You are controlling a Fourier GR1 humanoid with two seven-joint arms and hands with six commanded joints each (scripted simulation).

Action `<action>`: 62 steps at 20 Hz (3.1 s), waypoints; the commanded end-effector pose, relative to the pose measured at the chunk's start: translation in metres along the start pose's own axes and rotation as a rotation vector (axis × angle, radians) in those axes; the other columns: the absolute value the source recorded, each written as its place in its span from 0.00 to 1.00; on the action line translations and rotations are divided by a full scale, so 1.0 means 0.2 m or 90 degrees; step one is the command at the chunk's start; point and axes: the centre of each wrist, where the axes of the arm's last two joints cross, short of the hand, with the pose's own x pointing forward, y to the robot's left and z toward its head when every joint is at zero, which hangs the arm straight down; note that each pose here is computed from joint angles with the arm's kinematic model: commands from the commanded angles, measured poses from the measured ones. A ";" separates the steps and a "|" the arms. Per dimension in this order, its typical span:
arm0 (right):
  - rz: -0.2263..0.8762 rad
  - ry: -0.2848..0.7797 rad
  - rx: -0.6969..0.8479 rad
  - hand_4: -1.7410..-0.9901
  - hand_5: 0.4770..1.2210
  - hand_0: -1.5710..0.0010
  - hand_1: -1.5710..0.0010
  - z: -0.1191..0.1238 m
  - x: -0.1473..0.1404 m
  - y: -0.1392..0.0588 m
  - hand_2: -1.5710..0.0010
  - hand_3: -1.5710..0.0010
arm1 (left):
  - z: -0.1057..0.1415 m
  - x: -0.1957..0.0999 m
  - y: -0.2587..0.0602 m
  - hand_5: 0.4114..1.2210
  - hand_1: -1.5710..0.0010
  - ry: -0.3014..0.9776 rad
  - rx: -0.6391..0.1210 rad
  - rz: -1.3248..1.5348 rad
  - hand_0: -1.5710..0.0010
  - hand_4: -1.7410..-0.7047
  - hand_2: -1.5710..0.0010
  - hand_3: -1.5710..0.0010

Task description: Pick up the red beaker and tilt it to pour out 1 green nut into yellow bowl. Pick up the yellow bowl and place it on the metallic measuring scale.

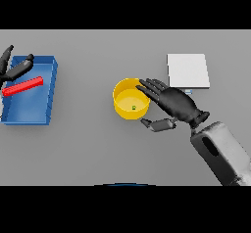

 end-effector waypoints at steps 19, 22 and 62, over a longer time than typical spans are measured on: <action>0.181 -0.057 0.297 0.74 0.27 1.00 1.00 -0.41 0.02 0.06 1.00 1.00 | 0.00 -0.02 0.05 0.36 1.00 -0.006 -0.002 -0.006 1.00 0.91 1.00 1.00; 0.181 -0.047 0.308 0.73 0.31 1.00 1.00 -0.43 0.01 0.07 1.00 0.99 | -0.01 -0.03 0.05 0.37 1.00 0.005 0.006 -0.021 1.00 0.92 1.00 1.00; 0.216 0.129 0.154 0.00 1.00 0.00 0.00 -0.21 -0.23 -0.52 0.02 0.27 | 0.02 0.01 0.10 0.40 1.00 0.000 -0.001 0.009 1.00 0.87 1.00 1.00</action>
